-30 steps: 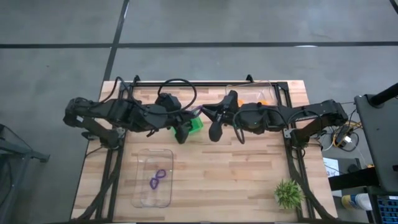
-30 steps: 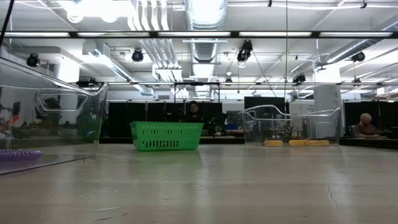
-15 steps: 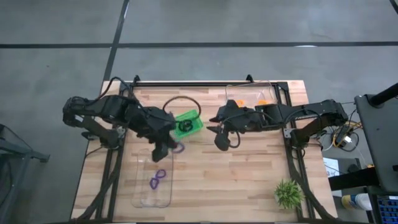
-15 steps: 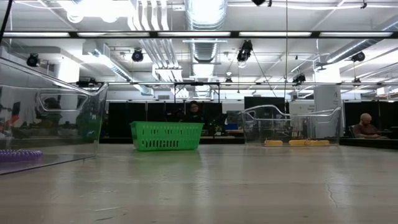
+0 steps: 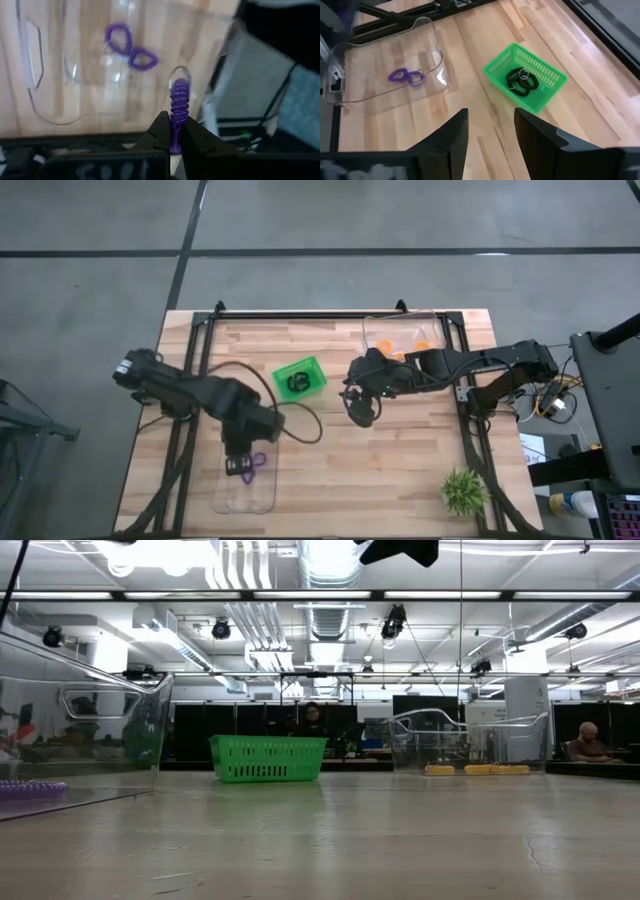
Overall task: Sort spring keychains
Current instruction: Put the purple spring keychain into the bottom left transparent bin
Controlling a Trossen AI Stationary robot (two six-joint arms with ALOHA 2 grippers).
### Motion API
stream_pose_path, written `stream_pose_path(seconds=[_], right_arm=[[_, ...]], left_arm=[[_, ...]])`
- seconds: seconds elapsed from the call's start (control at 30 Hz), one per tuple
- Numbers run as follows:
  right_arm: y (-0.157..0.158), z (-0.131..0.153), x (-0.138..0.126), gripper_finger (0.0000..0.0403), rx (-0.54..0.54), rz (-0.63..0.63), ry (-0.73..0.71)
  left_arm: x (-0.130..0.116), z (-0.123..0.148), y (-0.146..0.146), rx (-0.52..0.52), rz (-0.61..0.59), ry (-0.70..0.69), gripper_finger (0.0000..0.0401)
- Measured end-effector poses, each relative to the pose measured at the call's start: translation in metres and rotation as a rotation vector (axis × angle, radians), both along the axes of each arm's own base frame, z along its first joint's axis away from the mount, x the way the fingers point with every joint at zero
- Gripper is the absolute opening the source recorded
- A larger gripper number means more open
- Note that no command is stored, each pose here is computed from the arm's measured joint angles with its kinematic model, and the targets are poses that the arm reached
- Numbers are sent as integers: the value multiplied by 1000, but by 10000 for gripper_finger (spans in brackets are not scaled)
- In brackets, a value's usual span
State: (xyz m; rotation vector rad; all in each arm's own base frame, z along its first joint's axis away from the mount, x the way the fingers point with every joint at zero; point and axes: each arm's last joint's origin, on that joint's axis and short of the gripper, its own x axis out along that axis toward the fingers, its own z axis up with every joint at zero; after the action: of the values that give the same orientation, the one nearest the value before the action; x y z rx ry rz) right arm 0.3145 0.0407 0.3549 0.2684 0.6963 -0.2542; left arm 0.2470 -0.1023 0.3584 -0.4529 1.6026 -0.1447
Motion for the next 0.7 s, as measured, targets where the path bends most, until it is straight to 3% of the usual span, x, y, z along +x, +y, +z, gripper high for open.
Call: stream_pose_path(seconds=[0.17, 0.5, 0.7], right_arm=[[-1, 0, 0, 155, -1, -2, 0], [-2, 0, 0, 155, -7, -11, 0], [-3, 0, 0, 155, -8, -16, -1]], left_arm=[[2, -30, -3, 64, -23, 54, 16], [5, -92, -4, 86, -5, 77, 19], [-5, -127, 1, 120, 37, 171, 49]])
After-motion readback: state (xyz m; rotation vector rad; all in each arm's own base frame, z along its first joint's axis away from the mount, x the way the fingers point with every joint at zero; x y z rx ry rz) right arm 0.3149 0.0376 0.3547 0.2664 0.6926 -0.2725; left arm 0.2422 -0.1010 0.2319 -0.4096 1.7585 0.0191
